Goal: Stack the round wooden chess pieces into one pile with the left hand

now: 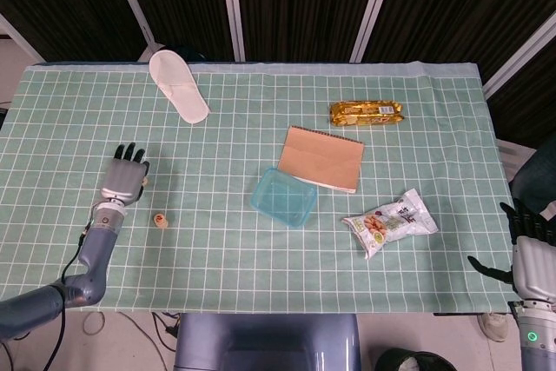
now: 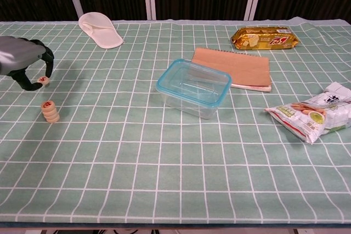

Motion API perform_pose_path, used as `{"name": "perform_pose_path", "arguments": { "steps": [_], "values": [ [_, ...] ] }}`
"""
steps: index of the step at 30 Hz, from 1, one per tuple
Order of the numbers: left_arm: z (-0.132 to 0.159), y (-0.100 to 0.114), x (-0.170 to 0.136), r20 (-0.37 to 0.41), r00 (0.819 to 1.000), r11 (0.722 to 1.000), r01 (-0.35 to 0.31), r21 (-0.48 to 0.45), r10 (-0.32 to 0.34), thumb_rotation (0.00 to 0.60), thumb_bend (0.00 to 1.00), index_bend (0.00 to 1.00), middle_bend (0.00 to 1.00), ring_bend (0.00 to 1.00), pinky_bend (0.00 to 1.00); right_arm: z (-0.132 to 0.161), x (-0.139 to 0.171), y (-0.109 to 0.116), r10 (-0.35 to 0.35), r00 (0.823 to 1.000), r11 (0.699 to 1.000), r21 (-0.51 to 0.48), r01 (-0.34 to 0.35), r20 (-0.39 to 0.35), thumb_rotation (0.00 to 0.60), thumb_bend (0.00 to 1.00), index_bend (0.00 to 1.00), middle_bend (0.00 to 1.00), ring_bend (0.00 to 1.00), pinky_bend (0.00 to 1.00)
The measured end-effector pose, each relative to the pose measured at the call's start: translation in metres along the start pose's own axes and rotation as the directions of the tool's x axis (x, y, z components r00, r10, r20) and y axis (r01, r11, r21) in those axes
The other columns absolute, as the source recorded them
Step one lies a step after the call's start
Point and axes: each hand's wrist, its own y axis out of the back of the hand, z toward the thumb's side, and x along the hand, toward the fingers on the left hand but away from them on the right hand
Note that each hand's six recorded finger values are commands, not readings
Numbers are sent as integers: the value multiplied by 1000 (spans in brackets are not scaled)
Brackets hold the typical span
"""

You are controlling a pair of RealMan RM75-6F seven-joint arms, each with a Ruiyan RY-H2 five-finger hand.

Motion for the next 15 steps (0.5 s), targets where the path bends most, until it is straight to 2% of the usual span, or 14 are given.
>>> {"name": "perform_pose_path", "arguments": {
  "steps": [6,15],
  "values": [
    [7,18,-14,40,999,999,-34,-17,35,600,365,478,155,0,98,-1,0,0,-1,1000,1000,-1,1,3,600,205,112,0,63,0],
    [30,47,-51,143,987,997,-71,-21,73,600,364,478,154,0,98,-1,-1,0,-1,1000,1000,-2,1,3,600,204,112,0,63,0]
  ]
}}
